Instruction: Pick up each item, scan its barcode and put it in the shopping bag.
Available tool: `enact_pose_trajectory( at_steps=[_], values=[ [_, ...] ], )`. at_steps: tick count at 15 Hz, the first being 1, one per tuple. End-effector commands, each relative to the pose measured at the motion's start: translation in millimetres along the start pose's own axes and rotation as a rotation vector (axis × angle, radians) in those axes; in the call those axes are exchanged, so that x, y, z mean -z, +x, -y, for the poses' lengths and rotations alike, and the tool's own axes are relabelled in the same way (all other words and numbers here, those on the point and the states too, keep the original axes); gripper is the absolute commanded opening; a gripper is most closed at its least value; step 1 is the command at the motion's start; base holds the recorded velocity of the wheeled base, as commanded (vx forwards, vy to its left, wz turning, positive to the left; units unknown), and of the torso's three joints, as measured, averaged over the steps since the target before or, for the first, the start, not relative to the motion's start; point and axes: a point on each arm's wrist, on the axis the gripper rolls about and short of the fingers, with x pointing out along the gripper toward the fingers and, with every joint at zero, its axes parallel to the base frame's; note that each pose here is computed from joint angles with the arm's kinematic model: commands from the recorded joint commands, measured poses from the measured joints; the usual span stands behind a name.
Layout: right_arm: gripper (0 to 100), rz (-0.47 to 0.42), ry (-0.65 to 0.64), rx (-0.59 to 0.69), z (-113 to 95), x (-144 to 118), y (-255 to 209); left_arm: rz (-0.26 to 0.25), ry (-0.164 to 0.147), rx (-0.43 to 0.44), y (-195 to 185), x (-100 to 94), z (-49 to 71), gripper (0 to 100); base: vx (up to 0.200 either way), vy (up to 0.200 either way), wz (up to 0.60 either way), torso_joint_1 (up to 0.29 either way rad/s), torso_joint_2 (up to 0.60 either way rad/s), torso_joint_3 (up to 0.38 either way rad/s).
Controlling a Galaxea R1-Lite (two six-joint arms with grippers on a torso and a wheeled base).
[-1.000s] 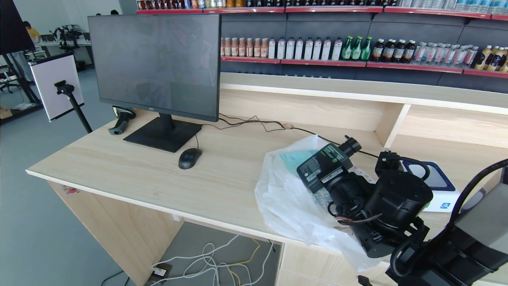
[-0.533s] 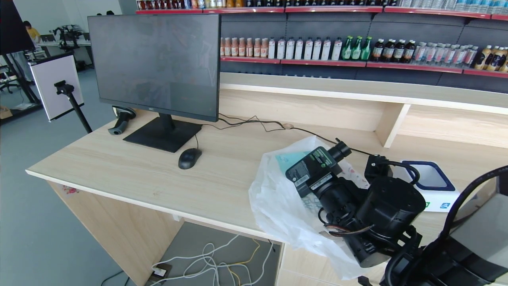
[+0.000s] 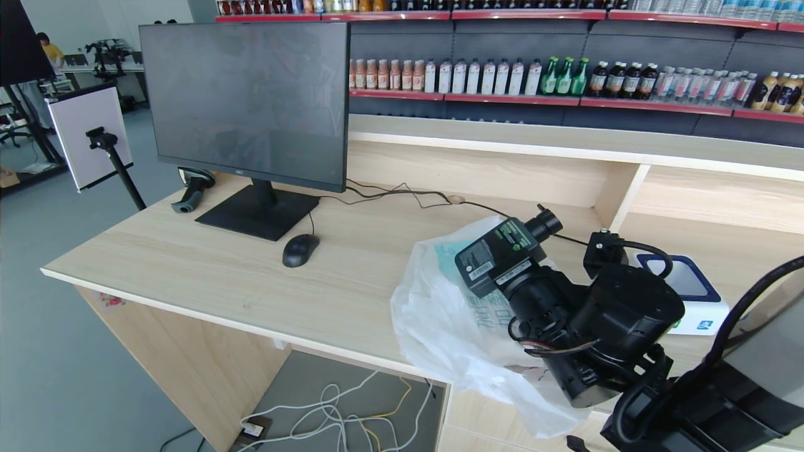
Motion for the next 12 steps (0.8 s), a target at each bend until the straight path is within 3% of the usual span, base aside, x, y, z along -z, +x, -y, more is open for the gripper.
enact_pose_trajectory(
  at_steps=[1, 12],
  values=[
    [0, -0.041, -0.021, 0.020, 7.5, 14.1, -1.4, 0.000, 0.000, -0.001, 0.0, 0.1, 0.0, 100, 0.000, 0.000, 0.00, 0.000, 0.00, 0.000],
    [0, -0.064, -0.040, 0.049, 16.8, 20.3, -2.6, 0.001, 0.000, -0.001, 0.0, -0.1, 0.0, 100, 0.000, 0.000, 0.00, 0.000, 0.00, 0.000]
  ],
)
